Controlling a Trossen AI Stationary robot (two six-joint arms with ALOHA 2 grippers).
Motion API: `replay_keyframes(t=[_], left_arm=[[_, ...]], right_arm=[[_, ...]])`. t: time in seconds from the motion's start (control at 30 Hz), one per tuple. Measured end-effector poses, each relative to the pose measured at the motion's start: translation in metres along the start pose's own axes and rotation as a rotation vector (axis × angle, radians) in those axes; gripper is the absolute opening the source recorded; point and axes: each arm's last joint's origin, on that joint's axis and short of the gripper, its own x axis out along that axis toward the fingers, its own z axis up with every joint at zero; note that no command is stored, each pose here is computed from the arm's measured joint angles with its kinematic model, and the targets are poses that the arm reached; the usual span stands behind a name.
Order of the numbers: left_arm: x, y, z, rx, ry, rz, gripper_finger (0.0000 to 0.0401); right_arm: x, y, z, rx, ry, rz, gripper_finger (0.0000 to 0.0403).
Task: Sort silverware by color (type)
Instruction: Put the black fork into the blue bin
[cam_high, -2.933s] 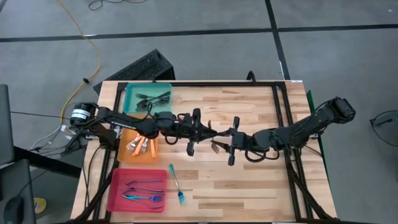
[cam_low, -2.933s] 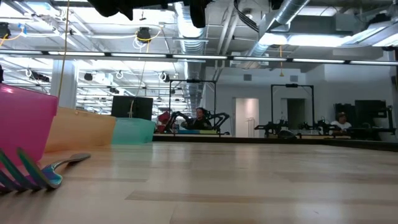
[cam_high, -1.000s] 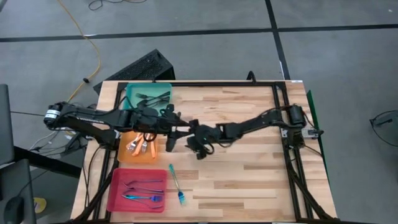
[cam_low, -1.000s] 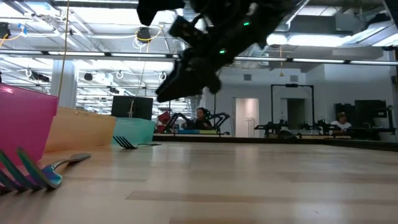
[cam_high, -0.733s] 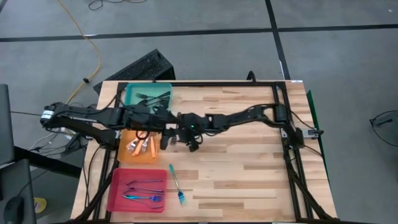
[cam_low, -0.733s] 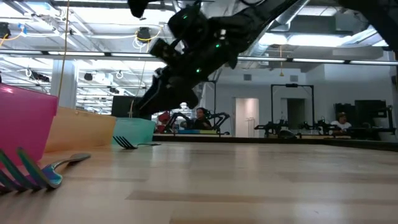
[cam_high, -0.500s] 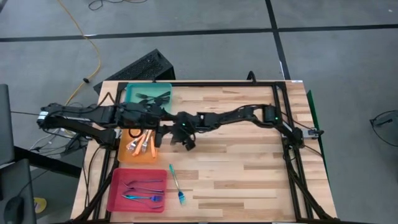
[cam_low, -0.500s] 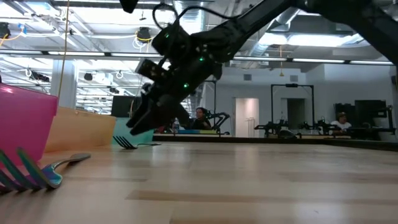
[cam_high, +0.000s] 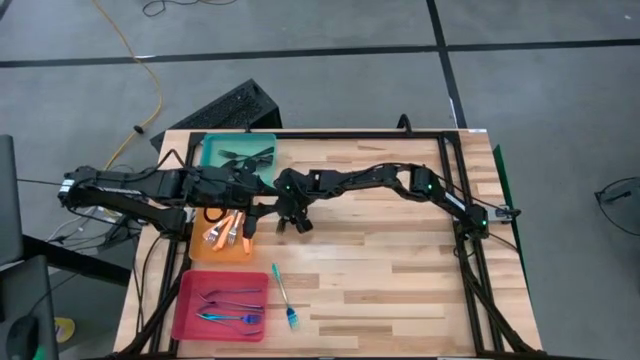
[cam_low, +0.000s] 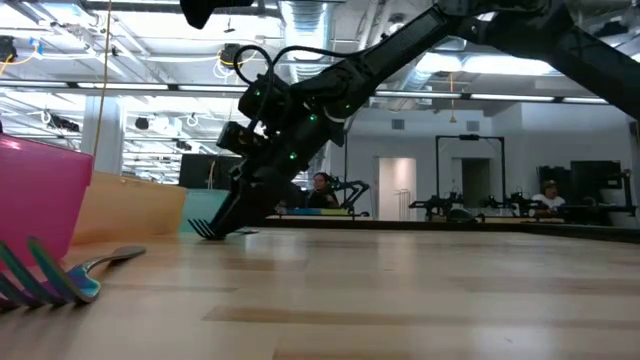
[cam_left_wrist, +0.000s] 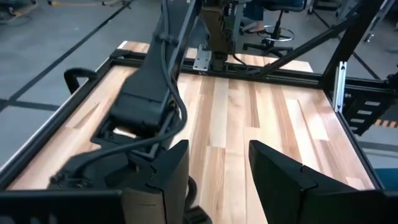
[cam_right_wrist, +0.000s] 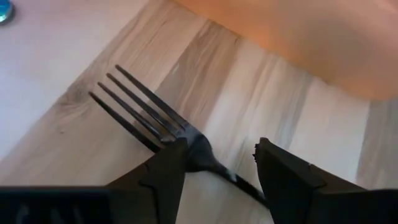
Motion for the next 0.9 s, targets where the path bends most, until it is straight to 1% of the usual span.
replay_keyframes(t=[0.23, 0.4, 0.5, 0.6, 0.7, 0.83, 0.9], left_arm=[[0.000, 0.000, -0.002, -0.015, 0.018, 0.000, 0.0151], [0.000, 0.000, -0.002, -0.029, 0.019, -0.001, 0.0151], [0.000, 0.000, -0.002, -0.035, 0.020, -0.014, 0.0151], [0.000, 0.000, -0.002, -0.037, 0.021, -0.016, 0.0151], [0.000, 0.000, -0.002, -0.037, 0.021, -0.016, 0.0151], [0.000, 0.000, -0.002, -0.037, 0.018, -0.017, 0.0151], [0.000, 0.000, -0.002, -0.037, 0.018, -0.016, 0.0151]], right_arm=[[-0.008, 0.010, -0.010, 0.070, 0.136, 0.106, 0.0205], [-0.008, 0.017, -0.012, 0.141, 0.175, 0.169, 0.0205], [-0.014, 0.023, -0.006, 0.165, 0.192, 0.177, 0.0205], [-0.022, 0.028, 0.005, 0.177, 0.189, 0.161, 0.0205], [-0.036, 0.035, 0.018, 0.135, 0.186, 0.163, 0.0204], [-0.058, 0.038, 0.038, 0.000, 0.124, 0.154, 0.0204], [-0.063, 0.038, 0.040, -0.057, 0.119, 0.162, 0.0204]])
